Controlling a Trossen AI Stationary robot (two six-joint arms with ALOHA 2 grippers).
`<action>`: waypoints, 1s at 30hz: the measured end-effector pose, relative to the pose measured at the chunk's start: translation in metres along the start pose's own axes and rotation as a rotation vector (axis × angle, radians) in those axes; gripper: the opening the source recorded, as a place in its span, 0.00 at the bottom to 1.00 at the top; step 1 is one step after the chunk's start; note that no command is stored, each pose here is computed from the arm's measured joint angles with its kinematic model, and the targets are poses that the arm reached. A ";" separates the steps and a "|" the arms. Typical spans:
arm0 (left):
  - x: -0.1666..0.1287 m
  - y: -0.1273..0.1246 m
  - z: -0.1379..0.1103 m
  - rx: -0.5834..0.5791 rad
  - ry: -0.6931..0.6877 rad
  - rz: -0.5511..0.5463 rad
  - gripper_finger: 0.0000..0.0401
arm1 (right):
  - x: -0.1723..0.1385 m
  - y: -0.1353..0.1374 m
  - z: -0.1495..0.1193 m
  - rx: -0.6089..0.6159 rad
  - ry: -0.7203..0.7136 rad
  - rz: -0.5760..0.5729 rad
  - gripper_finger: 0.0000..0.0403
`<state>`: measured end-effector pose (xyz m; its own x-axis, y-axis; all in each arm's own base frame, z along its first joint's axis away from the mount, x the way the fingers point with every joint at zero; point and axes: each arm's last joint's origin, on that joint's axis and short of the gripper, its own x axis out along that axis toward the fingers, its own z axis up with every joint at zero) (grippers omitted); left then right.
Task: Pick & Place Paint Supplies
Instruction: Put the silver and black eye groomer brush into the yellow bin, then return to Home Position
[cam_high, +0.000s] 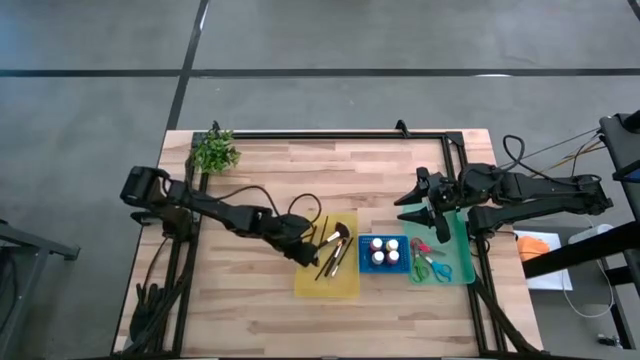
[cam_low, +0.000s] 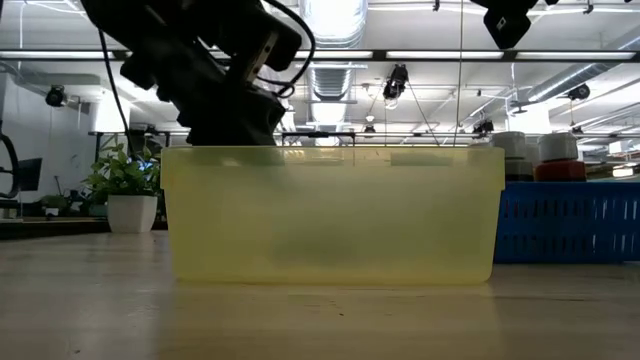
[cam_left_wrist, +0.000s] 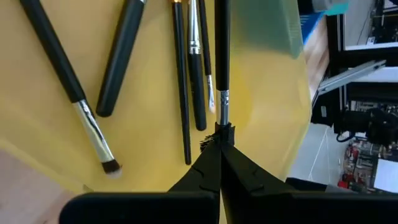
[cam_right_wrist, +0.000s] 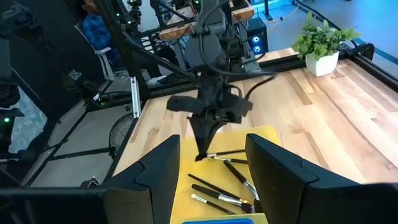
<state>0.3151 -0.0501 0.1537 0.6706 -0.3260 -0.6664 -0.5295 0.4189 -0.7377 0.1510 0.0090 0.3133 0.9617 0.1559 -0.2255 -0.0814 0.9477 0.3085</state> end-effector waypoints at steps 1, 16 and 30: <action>0.001 0.001 0.000 -0.001 0.002 0.000 0.01 | 0.000 0.000 0.000 -0.002 -0.002 0.001 0.45; -0.005 -0.021 0.006 0.224 -0.165 -0.101 0.16 | 0.000 0.000 0.000 0.013 0.000 0.008 0.45; -0.106 -0.069 -0.010 0.839 -0.716 -0.083 0.07 | 0.000 0.000 0.000 0.044 -0.003 0.008 0.45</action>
<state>0.2756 -0.0534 0.2743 0.9767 0.0728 -0.2019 -0.1304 0.9485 -0.2887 0.1512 0.0093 0.3138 0.9619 0.1623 -0.2201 -0.0774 0.9334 0.3504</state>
